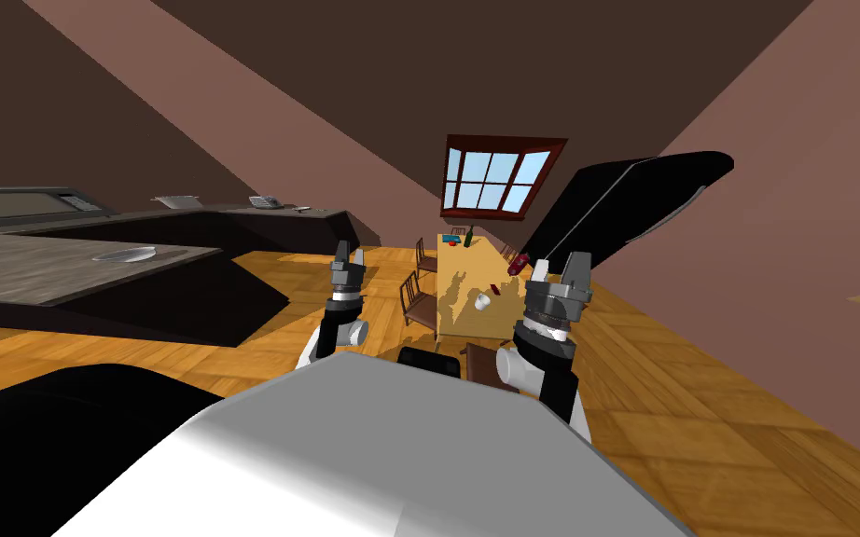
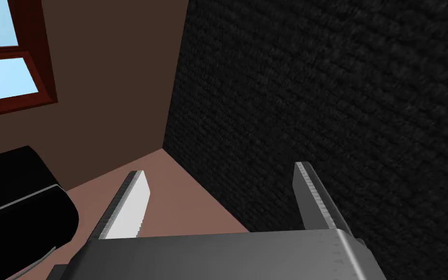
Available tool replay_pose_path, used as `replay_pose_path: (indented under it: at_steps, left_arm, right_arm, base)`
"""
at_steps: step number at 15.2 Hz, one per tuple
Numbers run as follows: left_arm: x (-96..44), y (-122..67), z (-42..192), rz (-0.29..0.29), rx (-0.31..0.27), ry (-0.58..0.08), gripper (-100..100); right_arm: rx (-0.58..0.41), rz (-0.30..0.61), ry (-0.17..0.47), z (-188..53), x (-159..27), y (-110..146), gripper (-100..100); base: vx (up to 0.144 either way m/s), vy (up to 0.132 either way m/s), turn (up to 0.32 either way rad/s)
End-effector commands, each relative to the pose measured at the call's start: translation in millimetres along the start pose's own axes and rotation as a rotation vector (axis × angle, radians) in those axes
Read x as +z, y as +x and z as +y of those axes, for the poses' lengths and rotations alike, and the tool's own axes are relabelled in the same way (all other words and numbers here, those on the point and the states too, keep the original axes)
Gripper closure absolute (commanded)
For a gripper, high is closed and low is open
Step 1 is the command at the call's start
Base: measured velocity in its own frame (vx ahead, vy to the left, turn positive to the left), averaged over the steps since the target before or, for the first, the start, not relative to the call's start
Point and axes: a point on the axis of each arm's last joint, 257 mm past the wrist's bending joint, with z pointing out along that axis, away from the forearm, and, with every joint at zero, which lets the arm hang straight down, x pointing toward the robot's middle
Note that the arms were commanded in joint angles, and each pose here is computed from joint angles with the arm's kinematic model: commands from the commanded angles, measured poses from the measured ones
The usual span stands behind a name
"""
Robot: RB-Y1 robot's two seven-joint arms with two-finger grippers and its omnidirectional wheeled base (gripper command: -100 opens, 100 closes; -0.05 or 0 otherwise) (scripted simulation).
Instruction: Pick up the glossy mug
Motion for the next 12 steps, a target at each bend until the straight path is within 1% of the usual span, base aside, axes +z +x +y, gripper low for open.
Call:
replay_pose_path:
  at_steps: [1, 2, 4, 5, 6, 7, 8, 9, 10, 11, 12]
  left_arm:
    - [0.0, 0.0, 0, 0.000, 0.000, 0.000, 0]
    - [0.0, 0.0, 0, 0.000, 0.000, 0.000, 0]
    - [0.0, 0.0, 0, 0.000, 0.000, 0.000, 0]
    - [0.0, 0.0, 0, 0.000, 0.000, 0.000, 0]
    - [0.0, 0.0, 0, 0.000, 0.000, 0.000, 0]
    - [0.0, 0.1, 0, 0.000, 0.000, 0.000, 0]
    - [0.0, 0.0, 0, 0.000, 0.000, 0.000, 0]
    - [0.0, 0.1, 0, 0.000, 0.000, 0.000, 0]
    - [0.0, 0.1, 0, 0.000, 0.000, 0.000, 0]
    - [0.1, 0.1, 0, 0.000, 0.000, 0.000, 0]
    - [0.0, 0.1, 0, 0.000, 0.000, 0.000, 0]
  right_arm:
    - [-0.013, 0.044, 0.010, -7, -4.4, 7, -100]
    - [-0.013, 0.044, 0.010, -7, -4.4, 7, -100]
    - [-0.036, 0.107, 0.038, -24, -14.5, 18, -100]
    - [-0.040, 0.119, 0.037, -23, -15.0, 20, -100]
    - [-0.055, 0.153, 0.057, -35, -22.3, 25, -100]
    - [-0.057, 0.161, 0.056, -35, -22.7, 26, -100]
    - [-0.074, 0.197, 0.080, -48, -31.6, 31, -100]
    - [-0.077, 0.206, 0.079, -48, -32.1, 32, -100]
    - [-0.096, 0.241, 0.106, -63, -42.6, 36, -100]
    - [-0.100, 0.254, 0.105, -63, -43.3, 37, -100]
    - [-0.120, 0.285, 0.124, -75, -52.6, 40, -100]
  base:
    - [-0.009, 0.009, 0.057]
    - [-0.016, 0.014, 0.056]
    - [-0.025, 0.025, 0.086]
    - [-0.031, 0.037, 0.081]
    - [-0.030, 0.044, 0.110]
    - [-0.030, 0.042, 0.092]
    - [-0.036, 0.049, 0.122]
    - [-0.036, 0.049, 0.104]
    - [-0.032, 0.055, 0.144]
    - [-0.026, 0.055, 0.121]
    - [-0.040, 0.066, 0.153]
